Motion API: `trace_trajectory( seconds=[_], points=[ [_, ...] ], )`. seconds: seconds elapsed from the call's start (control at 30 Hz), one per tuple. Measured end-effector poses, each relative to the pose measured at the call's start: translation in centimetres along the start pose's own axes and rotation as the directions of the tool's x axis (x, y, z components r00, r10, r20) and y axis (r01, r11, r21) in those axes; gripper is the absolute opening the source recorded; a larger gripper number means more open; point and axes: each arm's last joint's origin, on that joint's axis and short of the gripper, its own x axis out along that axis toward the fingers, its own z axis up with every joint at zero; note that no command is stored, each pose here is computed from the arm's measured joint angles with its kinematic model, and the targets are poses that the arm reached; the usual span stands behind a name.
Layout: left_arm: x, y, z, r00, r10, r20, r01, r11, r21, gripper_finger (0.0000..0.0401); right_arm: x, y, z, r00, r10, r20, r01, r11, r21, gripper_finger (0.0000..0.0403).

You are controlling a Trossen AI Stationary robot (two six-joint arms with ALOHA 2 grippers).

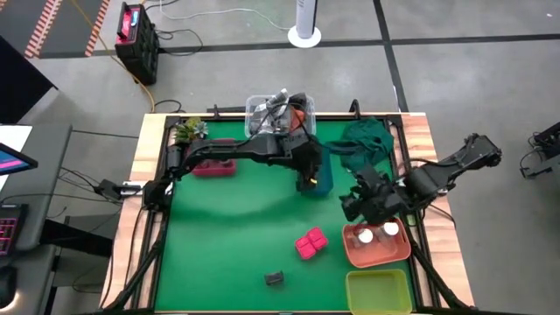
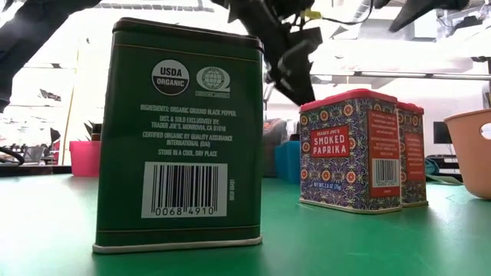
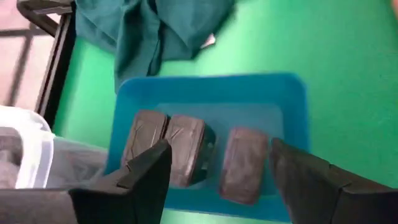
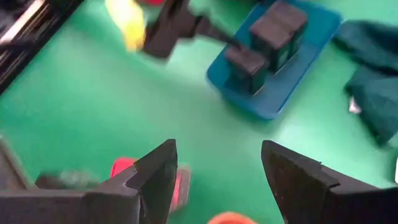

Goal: Sort spices by type
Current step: Put the black seasoning can into the blue bin

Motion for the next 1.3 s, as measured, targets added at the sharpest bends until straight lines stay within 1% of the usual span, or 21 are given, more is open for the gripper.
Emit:
trace_trajectory(
  seconds=[0.1, 0.2, 0.27, 0.33, 0.47, 0.53, 0.67, 0.8, 0.9, 0.97, 1.03, 1.13, 1.3],
  points=[
    [-1.2, 0.2, 0.7, 0.999, -0.045, -0.008, 0.045, 0.997, -0.066, 0.0256, -1.4, -0.2, -0.8, 0.998, 0.057, -0.028, -0.058, 0.997, -0.042, 0.026],
    [-2.1, 0.2, 1.0, 0.996, -0.079, -0.028, 0.076, 0.991, -0.108, 0.0256, -2.7, -0.5, -1.7, 0.994, 0.104, -0.045, -0.108, 0.99, -0.086, 0.026],
    [-3.1, -0.2, 1.0, 0.993, -0.11, -0.039, 0.104, 0.987, -0.126, 0.0256, -3.3, -0.8, -2.4, 0.994, 0.102, -0.048, -0.107, 0.988, -0.112, 0.026],
    [-4.7, -1.1, 1.5, 0.992, -0.129, -0.01, 0.127, 0.985, -0.116, 0.0256, -3.7, -1.1, -3.0, 0.995, 0.085, -0.046, -0.09, 0.987, -0.132, 0.026],
    [-8.7, -4.3, 2.4, 0.985, -0.162, 0.055, 0.165, 0.985, -0.045, 0.0256, -4.4, -1.8, -4.1, 0.997, 0.049, -0.062, -0.058, 0.986, -0.158, 0.026],
    [-10.4, -6.1, 2.5, 0.982, -0.181, 0.057, 0.183, 0.983, -0.035, 0.0256, -4.8, -2.0, -4.6, 0.996, 0.05, -0.068, -0.061, 0.985, -0.159, 0.026],
    [-13.4, -10.2, 1.9, 0.968, -0.247, 0.036, 0.249, 0.963, -0.097, 0.0256, -5.3, -2.1, -5.1, 0.996, 0.064, -0.067, -0.074, 0.984, -0.161, 0.026],
    [-15.8, -15.3, 0.7, 0.944, -0.33, -0.014, 0.325, 0.935, -0.139, 0.0256, -5.1, -1.9, -5.4, 0.998, 0.057, -0.041, -0.064, 0.982, -0.177, 0.026],
    [-16.4, -19.6, -0.4, 0.924, -0.378, -0.053, 0.365, 0.916, -0.168, 0.0256, -4.7, -1.7, -5.5, 0.999, 0.025, -0.031, -0.031, 0.98, -0.197, 0.026],
    [-16.3, -22.1, -1.3, 0.924, -0.375, -0.078, 0.354, 0.914, -0.198, 0.0256, -4.4, -1.6, -5.6, 0.999, 0.01, -0.031, -0.016, 0.979, -0.201, 0.026],
    [-15.9, -24.1, -2.1, 0.93, -0.354, -0.099, 0.323, 0.915, -0.241, 0.0256, -4.4, -1.5, -5.6, 0.999, 0.011, -0.041, -0.019, 0.98, -0.2, 0.026],
    [-15.4, -26.3, -3.1, 0.933, -0.34, -0.123, 0.294, 0.911, -0.289, 0.0256, -4.4, -1.2, -5.7, 0.998, 0.042, -0.048, -0.05, 0.983, -0.177, 0.026],
    [-14.0, -27.8, -4.1, 0.93, -0.326, -0.168, 0.266, 0.915, -0.303, 0.0257, -4.7, -0.8, -6.1, 0.994, 0.089, -0.063, -0.098, 0.982, -0.16, 0.026]
  ],
)
